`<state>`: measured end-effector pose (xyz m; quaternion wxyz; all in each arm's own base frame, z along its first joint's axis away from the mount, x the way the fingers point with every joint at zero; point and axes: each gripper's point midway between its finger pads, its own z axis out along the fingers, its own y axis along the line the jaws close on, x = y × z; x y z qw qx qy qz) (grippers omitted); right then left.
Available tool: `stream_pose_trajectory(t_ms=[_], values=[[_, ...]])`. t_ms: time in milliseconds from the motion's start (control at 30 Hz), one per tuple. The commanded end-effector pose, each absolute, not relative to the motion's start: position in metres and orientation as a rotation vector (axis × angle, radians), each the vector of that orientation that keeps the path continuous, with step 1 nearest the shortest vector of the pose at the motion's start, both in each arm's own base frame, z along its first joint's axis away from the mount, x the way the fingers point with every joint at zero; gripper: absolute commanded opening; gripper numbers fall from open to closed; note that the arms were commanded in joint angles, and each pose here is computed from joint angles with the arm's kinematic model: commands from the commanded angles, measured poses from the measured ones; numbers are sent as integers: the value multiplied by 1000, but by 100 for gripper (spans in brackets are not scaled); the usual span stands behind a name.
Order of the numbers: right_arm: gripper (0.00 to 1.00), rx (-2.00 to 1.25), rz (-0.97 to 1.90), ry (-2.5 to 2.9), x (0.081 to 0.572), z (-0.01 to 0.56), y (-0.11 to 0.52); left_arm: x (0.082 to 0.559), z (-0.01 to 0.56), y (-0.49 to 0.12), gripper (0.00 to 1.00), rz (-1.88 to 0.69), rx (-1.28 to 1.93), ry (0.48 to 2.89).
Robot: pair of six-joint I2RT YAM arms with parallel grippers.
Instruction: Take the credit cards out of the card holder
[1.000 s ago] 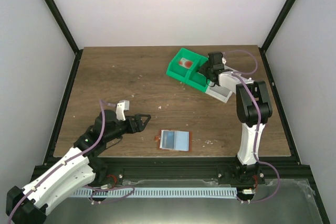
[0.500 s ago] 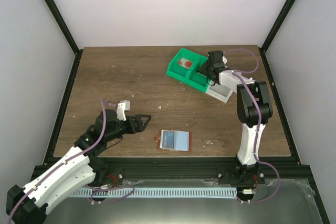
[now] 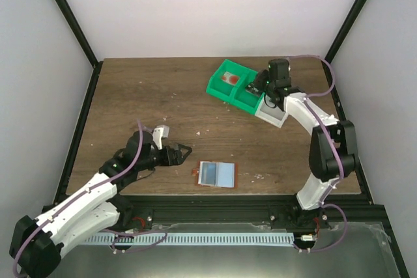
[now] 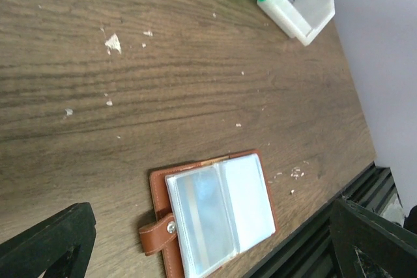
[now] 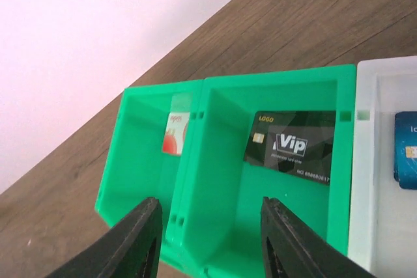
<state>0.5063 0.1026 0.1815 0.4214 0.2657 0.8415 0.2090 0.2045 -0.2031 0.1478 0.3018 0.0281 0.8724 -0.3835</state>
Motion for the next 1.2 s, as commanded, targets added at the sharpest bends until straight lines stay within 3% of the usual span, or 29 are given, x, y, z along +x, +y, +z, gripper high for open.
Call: stream_pose_trajectory(t_ms=[0, 167, 467, 800, 1167], values=[[44, 526, 573, 2120, 483, 202, 107, 198, 150, -215, 100, -1092, 152, 2334], [46, 458, 698, 2205, 440, 206, 123, 201, 138, -219, 87, -1092, 162, 2364], [40, 279, 924, 2368, 353, 173, 153, 197, 116, -231, 70, -1189, 119, 2427], [38, 117, 1063, 2549, 259, 121, 217, 178, 105, -255, 67, -1494, 121, 2425], [36, -6, 1106, 2671, 207, 86, 265, 166, 87, -251, 61, -1618, -29, 2426]])
